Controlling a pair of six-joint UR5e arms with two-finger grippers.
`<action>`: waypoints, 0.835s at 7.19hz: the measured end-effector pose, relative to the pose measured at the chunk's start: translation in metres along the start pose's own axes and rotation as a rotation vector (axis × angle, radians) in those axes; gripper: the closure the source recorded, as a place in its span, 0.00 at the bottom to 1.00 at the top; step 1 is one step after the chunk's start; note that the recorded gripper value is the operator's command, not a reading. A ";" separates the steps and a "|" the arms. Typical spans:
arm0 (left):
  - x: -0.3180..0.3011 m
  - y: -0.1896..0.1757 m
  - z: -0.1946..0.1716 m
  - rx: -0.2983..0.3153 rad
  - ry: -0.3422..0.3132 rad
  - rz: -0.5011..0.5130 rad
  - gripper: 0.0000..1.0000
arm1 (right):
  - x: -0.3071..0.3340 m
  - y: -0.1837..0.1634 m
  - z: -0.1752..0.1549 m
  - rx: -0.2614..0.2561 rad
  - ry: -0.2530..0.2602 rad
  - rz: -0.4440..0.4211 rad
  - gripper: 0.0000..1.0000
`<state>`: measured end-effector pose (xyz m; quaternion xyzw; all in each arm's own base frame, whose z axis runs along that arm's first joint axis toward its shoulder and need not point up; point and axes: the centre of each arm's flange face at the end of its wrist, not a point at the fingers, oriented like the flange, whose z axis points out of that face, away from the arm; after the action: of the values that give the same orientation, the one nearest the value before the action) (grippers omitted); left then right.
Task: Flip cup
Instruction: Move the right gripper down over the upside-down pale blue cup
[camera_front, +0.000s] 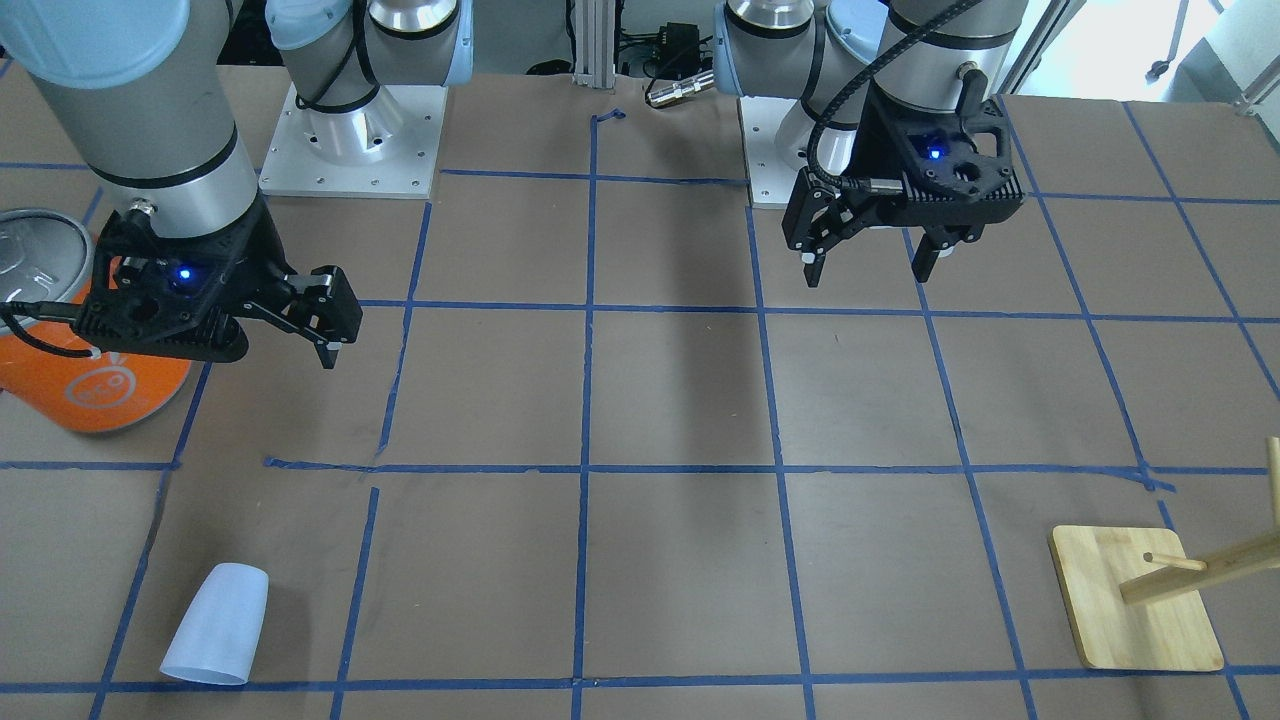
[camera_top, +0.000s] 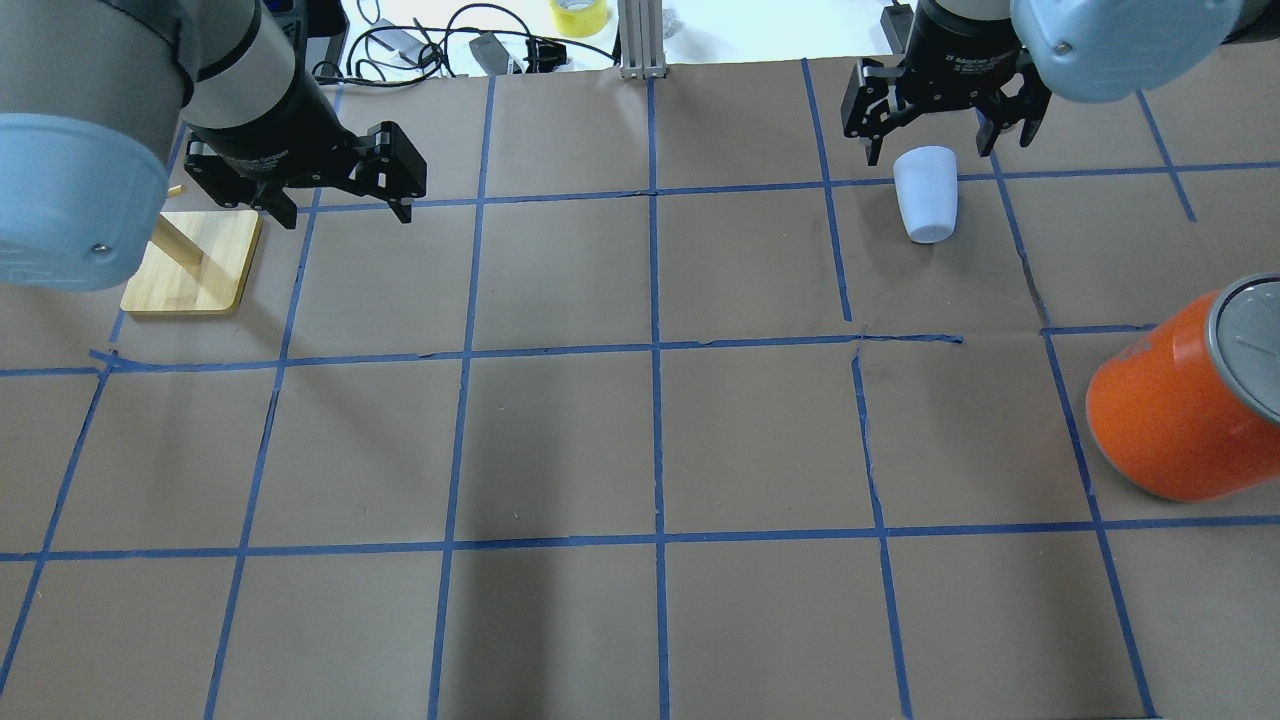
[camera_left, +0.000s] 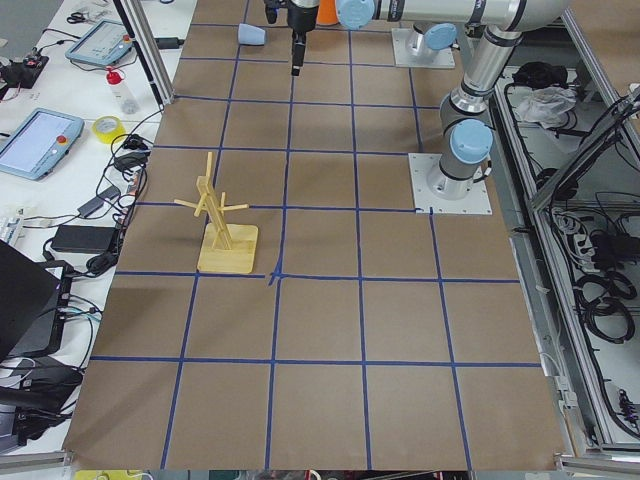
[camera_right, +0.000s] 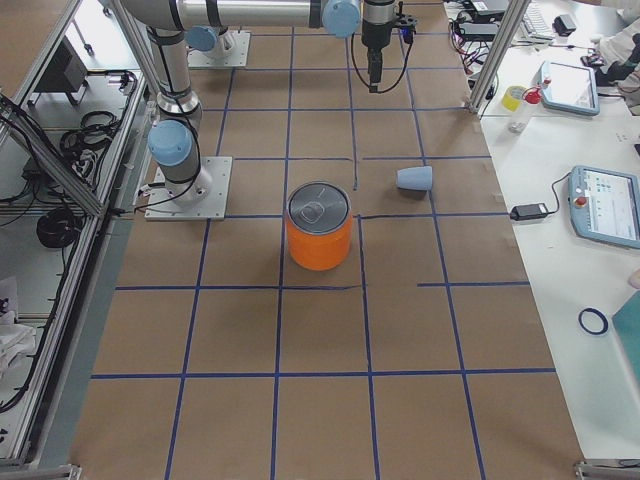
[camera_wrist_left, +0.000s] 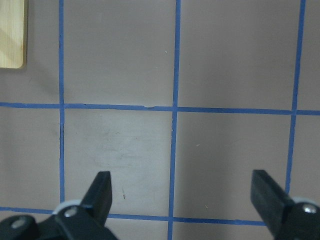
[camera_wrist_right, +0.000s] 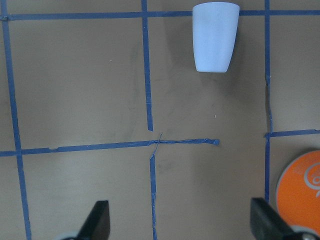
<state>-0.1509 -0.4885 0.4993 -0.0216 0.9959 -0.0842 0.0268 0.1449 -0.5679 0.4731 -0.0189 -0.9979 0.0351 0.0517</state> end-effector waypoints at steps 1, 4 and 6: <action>0.000 0.000 0.000 0.000 0.000 0.000 0.00 | -0.001 0.001 -0.002 0.004 -0.013 -0.002 0.00; 0.000 0.000 0.001 -0.001 0.000 0.000 0.00 | -0.005 0.026 -0.038 0.024 -0.126 -0.007 0.00; 0.000 0.000 0.001 -0.001 0.000 0.000 0.00 | 0.004 0.029 -0.021 0.010 -0.056 0.002 0.00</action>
<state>-0.1509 -0.4888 0.4988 -0.0216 0.9959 -0.0837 0.0268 0.1437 -0.5377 0.4924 -0.0185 -0.9987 0.0405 0.0237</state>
